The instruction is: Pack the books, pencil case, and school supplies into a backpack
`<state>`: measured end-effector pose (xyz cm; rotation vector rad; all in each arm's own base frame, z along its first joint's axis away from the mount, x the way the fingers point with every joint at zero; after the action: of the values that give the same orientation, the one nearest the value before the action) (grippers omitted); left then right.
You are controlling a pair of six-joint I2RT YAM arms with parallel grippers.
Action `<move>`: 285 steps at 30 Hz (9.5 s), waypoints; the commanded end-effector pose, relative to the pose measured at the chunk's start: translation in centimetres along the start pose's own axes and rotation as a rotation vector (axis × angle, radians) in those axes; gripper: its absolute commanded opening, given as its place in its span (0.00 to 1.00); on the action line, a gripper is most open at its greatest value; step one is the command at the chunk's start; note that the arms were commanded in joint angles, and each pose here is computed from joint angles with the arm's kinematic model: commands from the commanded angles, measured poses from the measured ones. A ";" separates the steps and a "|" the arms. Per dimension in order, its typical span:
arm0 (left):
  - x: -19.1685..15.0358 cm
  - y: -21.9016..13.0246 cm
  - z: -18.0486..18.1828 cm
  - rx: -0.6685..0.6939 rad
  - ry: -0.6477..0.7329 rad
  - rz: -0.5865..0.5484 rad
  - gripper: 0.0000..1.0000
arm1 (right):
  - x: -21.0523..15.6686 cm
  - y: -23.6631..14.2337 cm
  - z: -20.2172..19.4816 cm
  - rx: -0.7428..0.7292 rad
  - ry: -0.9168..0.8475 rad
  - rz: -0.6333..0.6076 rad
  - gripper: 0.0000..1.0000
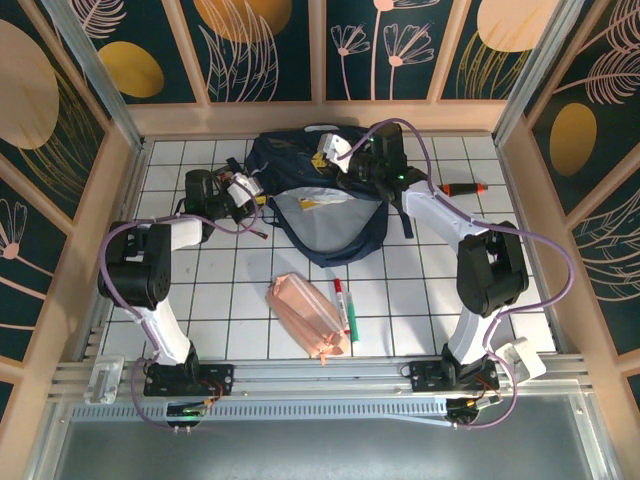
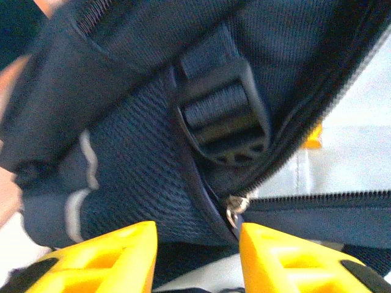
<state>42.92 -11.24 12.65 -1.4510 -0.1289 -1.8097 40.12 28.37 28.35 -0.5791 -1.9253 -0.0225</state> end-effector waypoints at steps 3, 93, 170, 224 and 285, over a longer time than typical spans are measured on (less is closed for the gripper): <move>-2.2 1.1 -2.5 -0.152 -0.033 0.051 0.41 | 5.2 -3.0 -2.2 -0.097 -0.121 -0.091 0.00; -1.3 0.7 -6.1 -0.305 -0.028 0.075 0.18 | 1.0 -0.4 0.1 -0.037 -0.148 0.035 0.00; 6.1 -4.5 -12.5 -0.293 0.071 -0.047 0.00 | -5.6 5.7 7.3 0.140 -0.017 0.049 0.00; 5.2 -2.1 -11.2 -0.239 0.195 -0.073 0.00 | -7.8 9.8 10.2 -0.236 0.958 0.979 0.52; 6.7 -5.4 -9.7 0.357 -1.619 0.290 0.83 | -0.4 -4.0 17.8 -0.251 1.299 0.602 0.52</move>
<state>35.18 -15.71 21.15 -1.9521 -0.8632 -0.5570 25.09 29.05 21.38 -0.9827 -0.4331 -0.2693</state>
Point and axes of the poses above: each hand's point on the last joint's axis, 136 mm out from that joint toward the fingers, its own y axis out along the fingers, its own z axis along the line the jaws close on, x = y × z, the point moved 5 cm from there along -y, back along the fingers
